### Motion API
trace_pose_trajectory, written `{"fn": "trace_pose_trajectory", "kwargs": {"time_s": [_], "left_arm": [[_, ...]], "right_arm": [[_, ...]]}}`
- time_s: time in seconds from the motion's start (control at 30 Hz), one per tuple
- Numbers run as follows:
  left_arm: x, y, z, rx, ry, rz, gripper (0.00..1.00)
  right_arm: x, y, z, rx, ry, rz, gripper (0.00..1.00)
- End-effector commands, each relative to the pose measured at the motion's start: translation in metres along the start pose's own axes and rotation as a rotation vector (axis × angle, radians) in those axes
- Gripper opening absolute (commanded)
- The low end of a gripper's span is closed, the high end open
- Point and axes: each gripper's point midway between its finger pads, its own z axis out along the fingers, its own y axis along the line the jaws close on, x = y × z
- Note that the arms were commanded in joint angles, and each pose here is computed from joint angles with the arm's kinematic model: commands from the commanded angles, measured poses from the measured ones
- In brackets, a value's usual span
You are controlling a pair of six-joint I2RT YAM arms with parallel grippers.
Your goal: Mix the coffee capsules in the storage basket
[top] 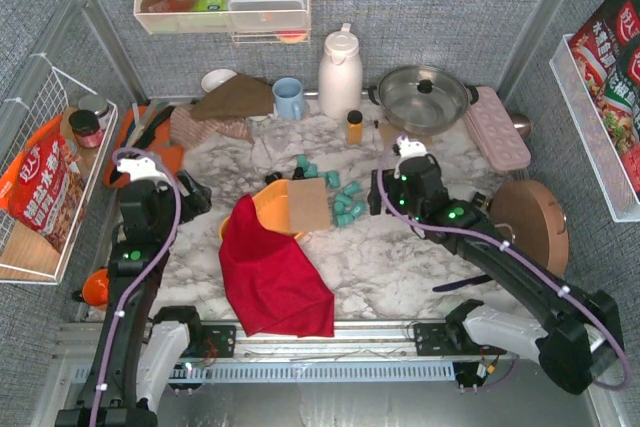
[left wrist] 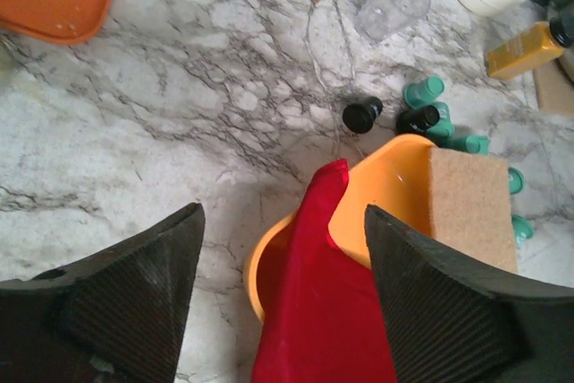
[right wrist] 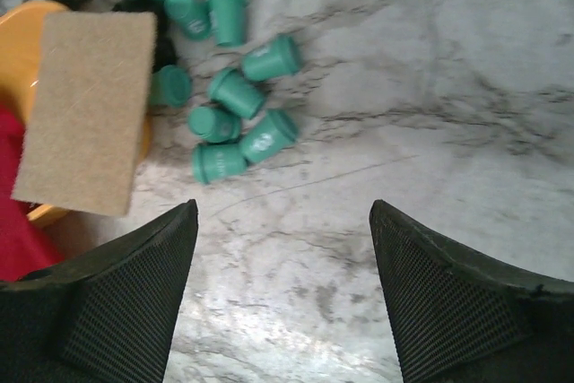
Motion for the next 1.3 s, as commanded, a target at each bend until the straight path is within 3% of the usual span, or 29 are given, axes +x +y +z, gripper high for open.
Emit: {"fn": "trace_pose_trajectory", "kwargs": {"time_s": [0.0, 0.13, 0.43, 0.9, 1.27], "left_arm": [[0.006, -0.016, -0.004, 0.097, -0.006, -0.026, 0.78], [0.013, -0.038, -0.009, 0.224, 0.02, -0.027, 0.73], [0.047, -0.087, 0.002, 0.325, 0.097, -0.047, 0.66], [0.114, -0.148, 0.055, 0.423, 0.226, -0.063, 0.63], [0.147, -0.149, 0.079, 0.37, 0.307, -0.04, 0.58]], "right_arm": [[-0.003, 0.044, 0.017, -0.114, -0.032, 0.035, 0.81], [0.01, 0.075, 0.033, -0.188, -0.032, 0.01, 0.79], [0.034, 0.12, 0.051, -0.291, -0.062, 0.032, 0.76], [0.058, 0.131, 0.06, -0.294, -0.062, 0.023, 0.67], [0.069, 0.129, 0.062, -0.295, -0.054, 0.036, 0.64]]}}
